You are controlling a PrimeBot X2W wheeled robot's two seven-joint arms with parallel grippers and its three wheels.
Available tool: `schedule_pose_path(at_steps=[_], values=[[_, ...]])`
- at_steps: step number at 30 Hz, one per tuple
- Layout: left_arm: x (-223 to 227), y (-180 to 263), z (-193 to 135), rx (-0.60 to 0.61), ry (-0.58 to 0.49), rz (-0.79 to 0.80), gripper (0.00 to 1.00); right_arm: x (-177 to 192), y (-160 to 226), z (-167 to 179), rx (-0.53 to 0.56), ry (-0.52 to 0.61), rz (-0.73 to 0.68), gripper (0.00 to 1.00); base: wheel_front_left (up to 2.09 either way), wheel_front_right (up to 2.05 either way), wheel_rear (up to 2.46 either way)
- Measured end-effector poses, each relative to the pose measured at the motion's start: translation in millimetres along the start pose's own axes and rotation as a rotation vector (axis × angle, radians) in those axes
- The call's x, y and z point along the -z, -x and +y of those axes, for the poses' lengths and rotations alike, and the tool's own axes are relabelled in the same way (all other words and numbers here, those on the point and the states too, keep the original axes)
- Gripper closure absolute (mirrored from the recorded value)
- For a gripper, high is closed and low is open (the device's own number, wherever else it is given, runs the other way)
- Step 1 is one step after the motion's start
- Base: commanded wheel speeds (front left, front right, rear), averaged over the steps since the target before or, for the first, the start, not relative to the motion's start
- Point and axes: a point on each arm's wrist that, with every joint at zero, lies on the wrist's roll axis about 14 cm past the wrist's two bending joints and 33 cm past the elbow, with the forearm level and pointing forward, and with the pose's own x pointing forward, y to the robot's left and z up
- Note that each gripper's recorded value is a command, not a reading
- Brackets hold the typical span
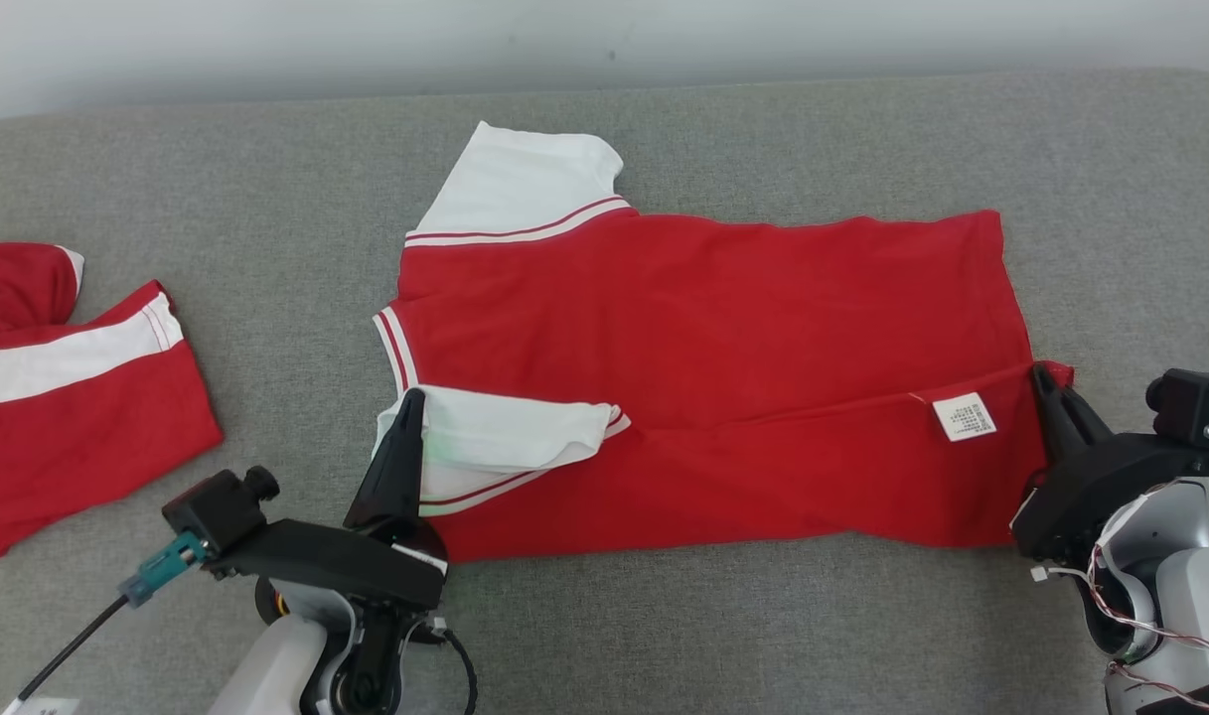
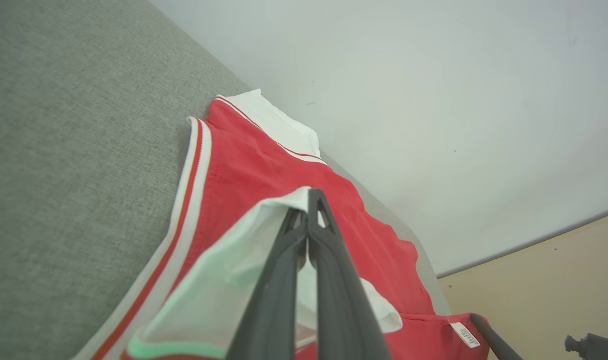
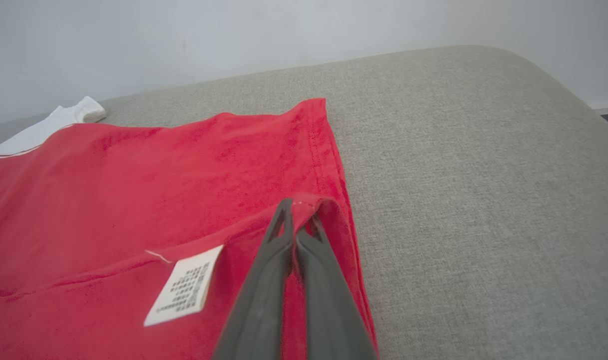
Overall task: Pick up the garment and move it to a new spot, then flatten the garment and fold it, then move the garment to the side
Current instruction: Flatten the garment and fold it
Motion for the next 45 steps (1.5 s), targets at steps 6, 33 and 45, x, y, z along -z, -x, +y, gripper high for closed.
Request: schedule_pose_path(at_steps=[6, 33, 45], values=[[0, -9, -11, 0.033, -0.031, 0.001, 1.0, 10, -1, -16, 0.058, 0.001, 0.021, 1.0, 0.0, 0.0, 0.0], [-11, 7, 11, -0.053, -0.364, -0.005, 0.0, 27, 38, -26, 0.108, -0.083, 0.065, 0.0, 0.0, 0.0, 0.0], [5, 65, 42, -0.151, -0.596, 0.075, 0.0, 39, 79, -31, 0.152, -0.082, 0.091, 0.0, 0.0, 0.0, 0.0]])
